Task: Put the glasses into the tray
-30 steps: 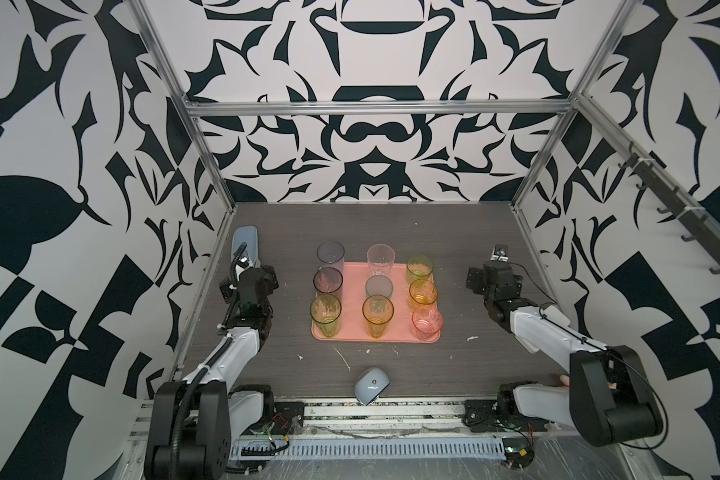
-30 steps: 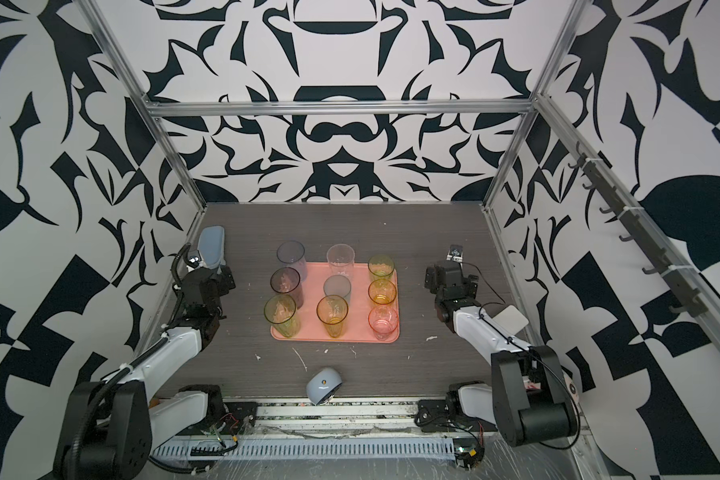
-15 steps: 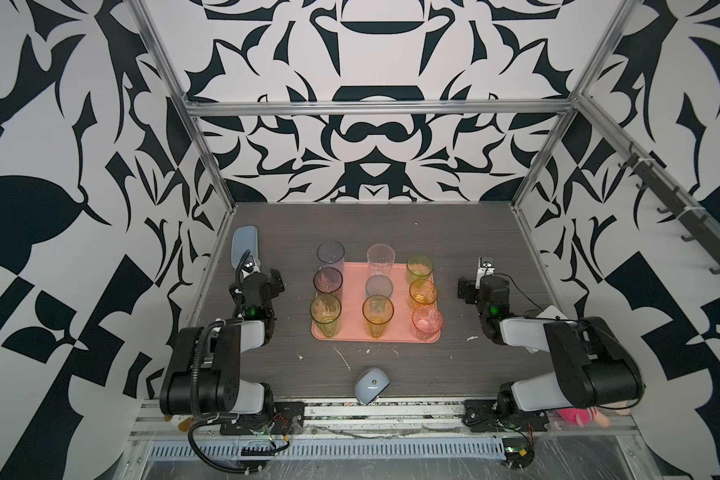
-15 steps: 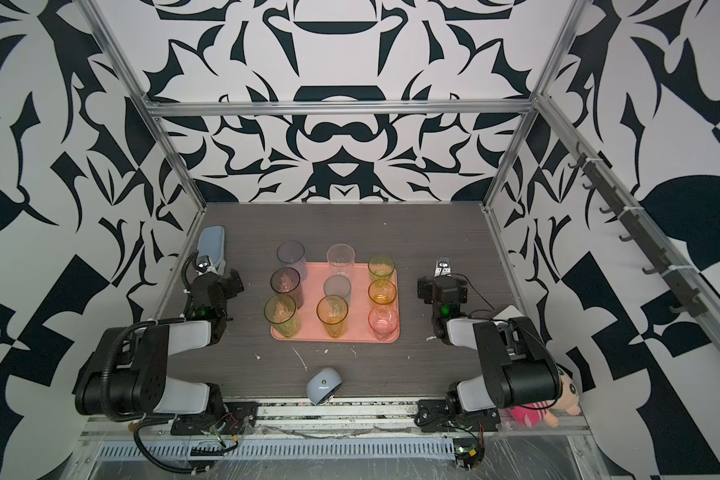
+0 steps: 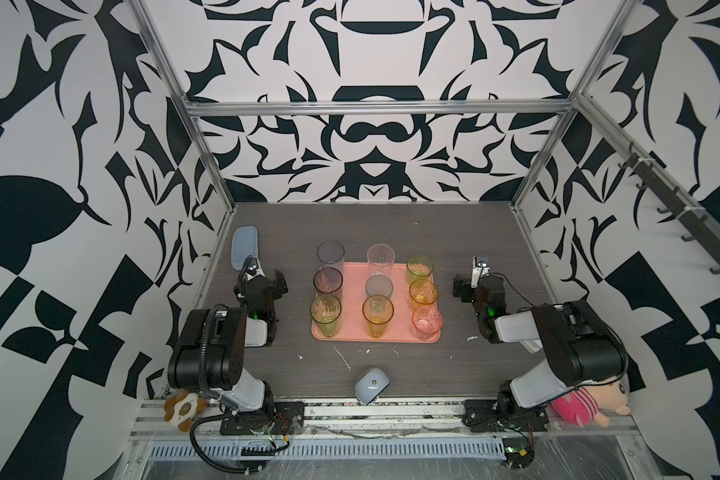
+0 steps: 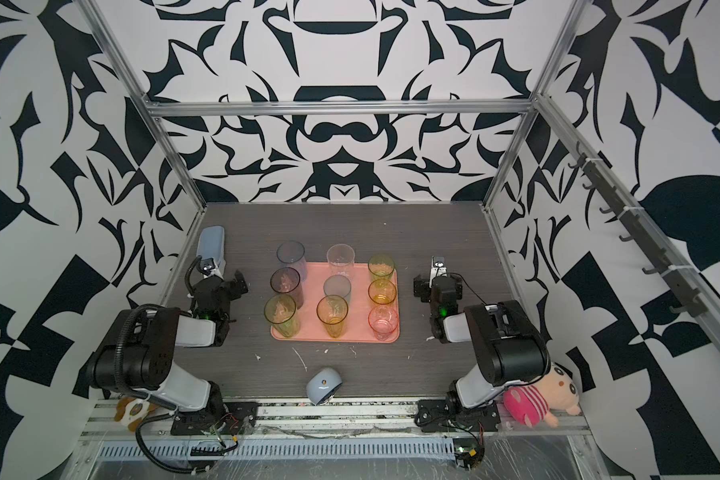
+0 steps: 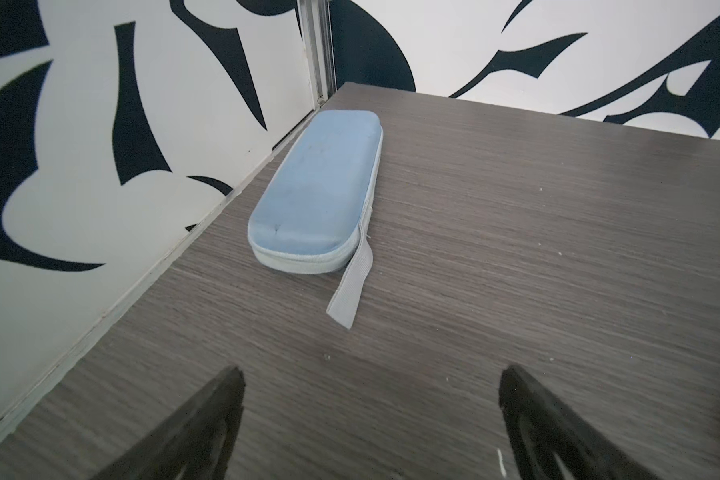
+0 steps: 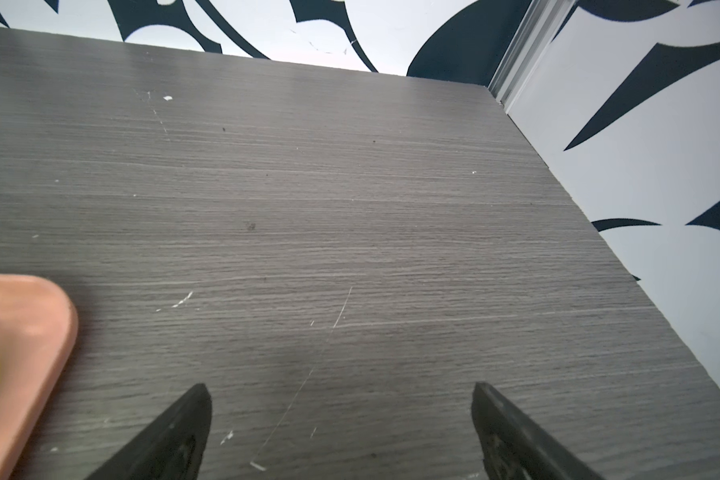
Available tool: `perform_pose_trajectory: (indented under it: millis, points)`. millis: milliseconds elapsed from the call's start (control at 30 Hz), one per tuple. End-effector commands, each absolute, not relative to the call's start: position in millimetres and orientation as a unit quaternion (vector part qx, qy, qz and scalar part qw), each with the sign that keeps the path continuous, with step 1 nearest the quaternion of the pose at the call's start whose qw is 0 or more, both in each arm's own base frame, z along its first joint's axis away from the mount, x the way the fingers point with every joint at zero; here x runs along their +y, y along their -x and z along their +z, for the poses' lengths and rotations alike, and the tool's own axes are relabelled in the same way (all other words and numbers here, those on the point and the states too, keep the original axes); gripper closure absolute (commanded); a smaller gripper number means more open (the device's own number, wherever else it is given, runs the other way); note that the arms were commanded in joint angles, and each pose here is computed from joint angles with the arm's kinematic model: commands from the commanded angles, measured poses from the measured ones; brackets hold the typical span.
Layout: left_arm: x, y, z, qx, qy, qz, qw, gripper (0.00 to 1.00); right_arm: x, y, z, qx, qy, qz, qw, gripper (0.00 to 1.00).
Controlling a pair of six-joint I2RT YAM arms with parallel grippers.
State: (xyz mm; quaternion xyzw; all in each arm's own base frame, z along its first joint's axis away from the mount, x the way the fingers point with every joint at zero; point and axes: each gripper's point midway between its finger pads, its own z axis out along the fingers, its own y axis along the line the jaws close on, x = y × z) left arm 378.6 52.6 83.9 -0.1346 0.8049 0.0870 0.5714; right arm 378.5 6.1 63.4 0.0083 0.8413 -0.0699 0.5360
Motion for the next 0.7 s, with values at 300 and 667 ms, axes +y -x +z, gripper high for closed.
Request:
perform_pose_trajectory:
  millis: [300, 667]
  points:
    - [56.7, -385.5, 93.2, 0.797, 0.149, 0.084, 0.579, 0.0, 5.2, -385.1, 80.2, 0.824, -0.011, -0.069, 0.562, 0.0]
    - [56.2, -385.5, 92.9, 0.798, 0.149, 0.083, 0.579, 0.01, 4.1, -384.7, 80.7, 0.824, -0.013, -0.071, 0.562, 0.0]
